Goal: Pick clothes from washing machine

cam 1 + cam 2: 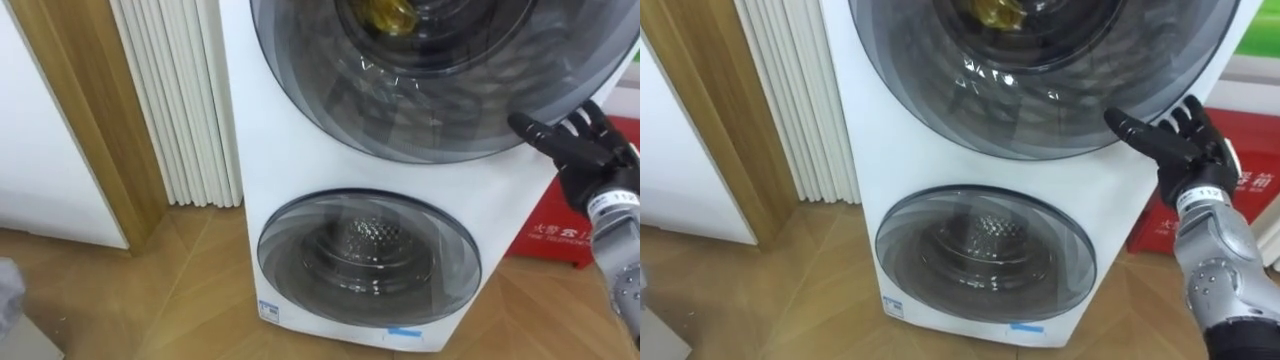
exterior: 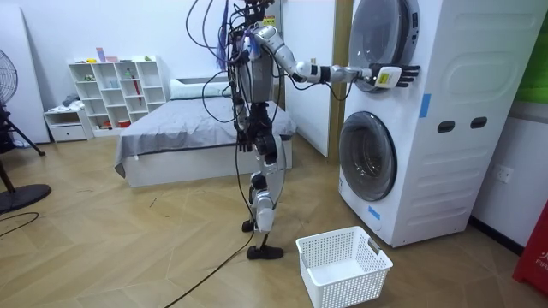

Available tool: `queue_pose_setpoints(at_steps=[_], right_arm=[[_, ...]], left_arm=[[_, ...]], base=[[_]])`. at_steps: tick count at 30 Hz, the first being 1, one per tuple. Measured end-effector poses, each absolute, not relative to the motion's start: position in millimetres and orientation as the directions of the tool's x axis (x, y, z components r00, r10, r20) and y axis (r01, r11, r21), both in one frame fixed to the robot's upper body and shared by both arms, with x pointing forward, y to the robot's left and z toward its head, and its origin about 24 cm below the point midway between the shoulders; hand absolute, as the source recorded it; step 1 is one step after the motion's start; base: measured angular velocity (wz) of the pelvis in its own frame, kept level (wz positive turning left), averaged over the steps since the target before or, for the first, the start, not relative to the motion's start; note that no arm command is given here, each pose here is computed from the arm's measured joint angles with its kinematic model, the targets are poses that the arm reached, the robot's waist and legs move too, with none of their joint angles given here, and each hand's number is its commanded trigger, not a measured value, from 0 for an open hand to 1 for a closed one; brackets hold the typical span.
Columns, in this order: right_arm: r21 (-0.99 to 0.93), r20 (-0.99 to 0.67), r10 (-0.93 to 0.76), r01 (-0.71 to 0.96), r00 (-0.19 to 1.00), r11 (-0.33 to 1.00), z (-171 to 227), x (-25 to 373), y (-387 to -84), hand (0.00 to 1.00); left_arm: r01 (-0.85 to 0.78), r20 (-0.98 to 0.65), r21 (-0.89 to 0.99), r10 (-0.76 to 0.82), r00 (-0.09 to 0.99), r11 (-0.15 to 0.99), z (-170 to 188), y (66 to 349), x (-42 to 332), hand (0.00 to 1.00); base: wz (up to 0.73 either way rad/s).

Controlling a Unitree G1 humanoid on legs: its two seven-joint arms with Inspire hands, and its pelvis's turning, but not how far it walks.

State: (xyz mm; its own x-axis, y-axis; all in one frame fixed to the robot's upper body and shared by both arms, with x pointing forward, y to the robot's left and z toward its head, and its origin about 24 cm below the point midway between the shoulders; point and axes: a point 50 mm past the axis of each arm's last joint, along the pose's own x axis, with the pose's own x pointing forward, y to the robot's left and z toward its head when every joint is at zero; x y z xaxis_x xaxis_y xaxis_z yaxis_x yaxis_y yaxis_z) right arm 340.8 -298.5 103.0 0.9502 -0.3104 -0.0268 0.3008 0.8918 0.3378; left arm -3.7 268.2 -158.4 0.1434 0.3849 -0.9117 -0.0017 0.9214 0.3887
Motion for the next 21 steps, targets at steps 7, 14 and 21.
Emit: queue_pose_setpoints(at_steps=[7,14,21], right_arm=[[0.254,-0.016,-0.285,0.28,0.958,0.926,111,340,-303,0.0],[0.208,0.01,-0.25,0.243,0.968,0.948,124,341,-301,0.0],[0.131,0.105,-0.184,0.169,0.977,0.977,150,343,-287,0.0]], left_arm=[[-0.002,-0.909,0.39,0.385,0.161,0.921,-158,269,3,0.0],[0.002,-0.902,0.407,0.401,0.161,0.913,-156,275,3,0.0],[0.002,-0.889,0.428,0.42,0.182,0.904,-153,283,10,0.0]], base=[[-0.02],[-0.03],[-0.12]])
